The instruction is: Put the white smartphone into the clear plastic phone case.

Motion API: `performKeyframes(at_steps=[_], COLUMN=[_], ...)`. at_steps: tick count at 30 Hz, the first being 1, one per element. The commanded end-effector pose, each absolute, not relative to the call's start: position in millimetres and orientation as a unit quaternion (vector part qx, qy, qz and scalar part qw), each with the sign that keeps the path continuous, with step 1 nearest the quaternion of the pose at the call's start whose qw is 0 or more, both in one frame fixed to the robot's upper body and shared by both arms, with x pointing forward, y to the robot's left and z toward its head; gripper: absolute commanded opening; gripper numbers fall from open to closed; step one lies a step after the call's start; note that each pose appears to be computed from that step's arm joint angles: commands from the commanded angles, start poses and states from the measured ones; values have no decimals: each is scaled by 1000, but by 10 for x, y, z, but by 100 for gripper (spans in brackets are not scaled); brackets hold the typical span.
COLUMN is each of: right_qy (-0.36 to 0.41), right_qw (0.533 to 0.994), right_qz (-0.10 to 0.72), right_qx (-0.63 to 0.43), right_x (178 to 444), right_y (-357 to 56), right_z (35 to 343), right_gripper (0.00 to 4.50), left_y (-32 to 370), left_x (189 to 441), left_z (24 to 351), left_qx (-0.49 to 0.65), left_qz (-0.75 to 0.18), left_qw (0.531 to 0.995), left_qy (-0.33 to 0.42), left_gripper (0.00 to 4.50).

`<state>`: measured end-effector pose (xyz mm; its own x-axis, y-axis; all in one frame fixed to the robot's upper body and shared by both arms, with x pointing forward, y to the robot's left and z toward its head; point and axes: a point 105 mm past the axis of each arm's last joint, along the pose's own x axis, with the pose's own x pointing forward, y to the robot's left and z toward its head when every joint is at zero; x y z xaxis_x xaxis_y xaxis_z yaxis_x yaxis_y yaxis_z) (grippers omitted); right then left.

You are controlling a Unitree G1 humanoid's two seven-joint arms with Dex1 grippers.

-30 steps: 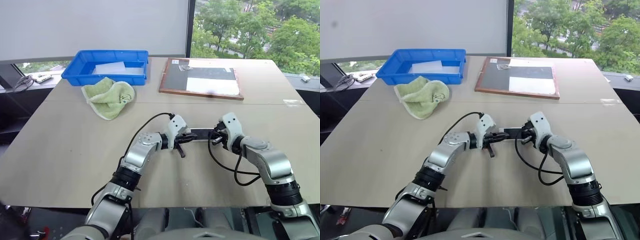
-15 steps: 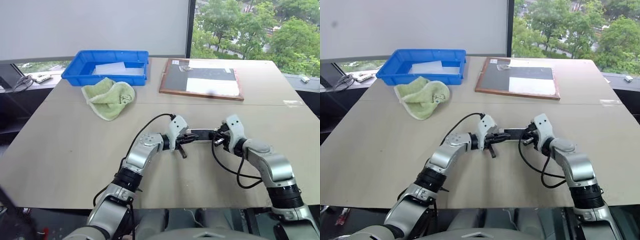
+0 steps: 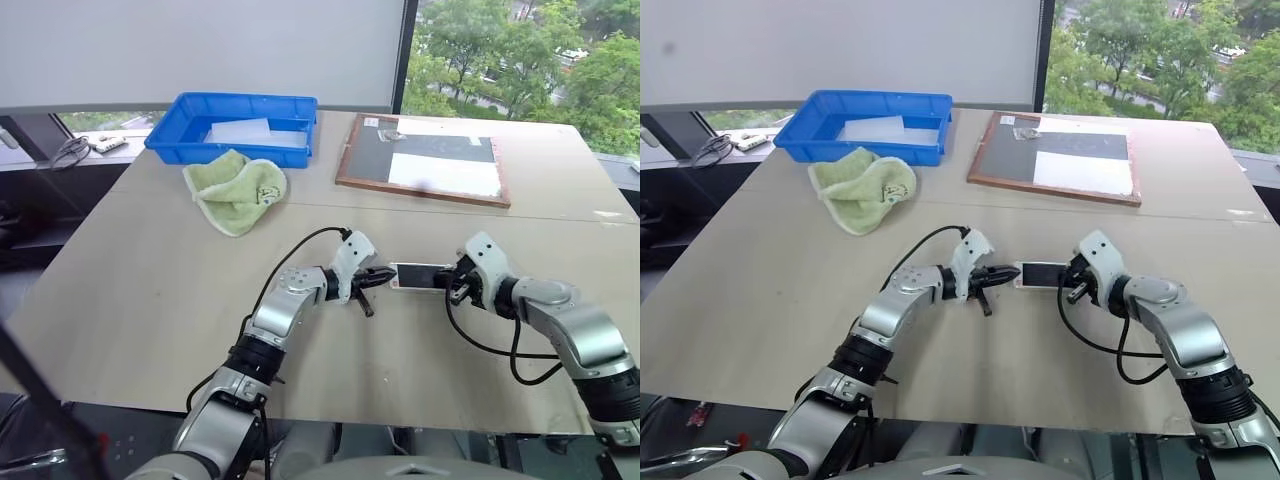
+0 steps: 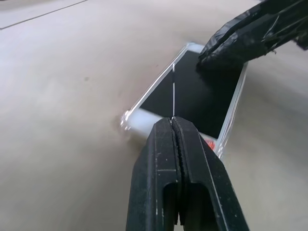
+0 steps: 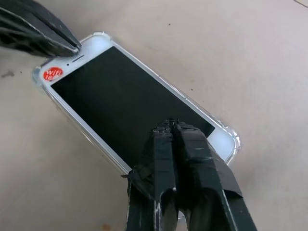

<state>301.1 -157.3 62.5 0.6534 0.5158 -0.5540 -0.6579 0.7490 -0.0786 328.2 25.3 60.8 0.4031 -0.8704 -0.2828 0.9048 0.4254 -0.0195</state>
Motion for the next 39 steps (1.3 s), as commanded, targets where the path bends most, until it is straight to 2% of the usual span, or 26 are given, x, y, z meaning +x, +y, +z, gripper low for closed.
performKeyframes(at_steps=[1,7,10,23,39], right_qy=[409,303,276,366,390], right_qw=[853,895,905,871,831], right_qz=[302,308,308,296,354], right_qx=[-118,-115,-105,-144,-178], right_x=[2538,2715,2752,2610,2536], right_y=[-1834,-1824,-1823,-1972,-1843], right_z=[-39,390,511,341,361], right_gripper=[0,0,0,0,0], left_y=[208,204,203,126,77], left_x=[3268,3256,3256,3217,3226], left_z=[653,642,641,679,671], left_qx=[75,74,74,80,86], left_qz=[-540,-542,-544,-564,-569], left_qw=[830,828,827,815,811], left_qy=[116,119,117,105,103], left_gripper=[1,1,1,1,1])
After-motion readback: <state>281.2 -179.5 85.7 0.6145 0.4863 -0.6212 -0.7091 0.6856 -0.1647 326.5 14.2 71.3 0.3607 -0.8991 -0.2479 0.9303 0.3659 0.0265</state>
